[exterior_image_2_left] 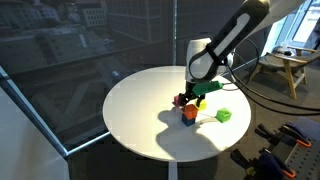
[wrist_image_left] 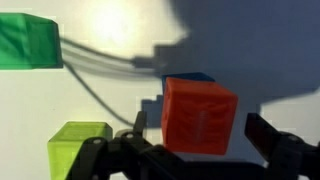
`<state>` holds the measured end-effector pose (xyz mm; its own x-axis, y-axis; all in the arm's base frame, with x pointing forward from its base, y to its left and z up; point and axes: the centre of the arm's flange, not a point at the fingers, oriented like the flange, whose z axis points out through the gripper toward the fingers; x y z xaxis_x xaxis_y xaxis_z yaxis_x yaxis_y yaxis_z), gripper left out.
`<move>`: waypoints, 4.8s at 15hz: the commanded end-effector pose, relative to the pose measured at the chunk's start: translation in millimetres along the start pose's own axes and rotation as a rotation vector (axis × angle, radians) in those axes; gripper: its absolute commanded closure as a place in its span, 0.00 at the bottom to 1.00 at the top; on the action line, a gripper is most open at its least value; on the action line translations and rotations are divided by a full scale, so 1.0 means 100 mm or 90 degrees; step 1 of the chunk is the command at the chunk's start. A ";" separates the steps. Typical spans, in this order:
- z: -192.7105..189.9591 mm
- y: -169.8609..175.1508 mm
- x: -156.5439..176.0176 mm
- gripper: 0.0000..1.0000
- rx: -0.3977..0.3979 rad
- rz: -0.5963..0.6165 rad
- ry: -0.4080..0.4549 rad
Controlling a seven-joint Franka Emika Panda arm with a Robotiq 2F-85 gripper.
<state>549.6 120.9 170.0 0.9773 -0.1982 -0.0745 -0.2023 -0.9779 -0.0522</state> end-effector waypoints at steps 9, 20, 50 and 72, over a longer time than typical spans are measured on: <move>0.08 -0.05 0.09 0.70 -0.014 -0.007 -0.012; -0.39 -0.07 0.04 0.77 -0.039 -0.026 -0.016; -0.65 1.09 0.44 0.77 -0.026 0.064 -0.018; -0.29 1.19 0.91 0.77 -0.034 0.083 -0.012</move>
<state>600.3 -13.4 187.1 0.9405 -0.3244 -0.1014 -0.3238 -0.9459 0.0229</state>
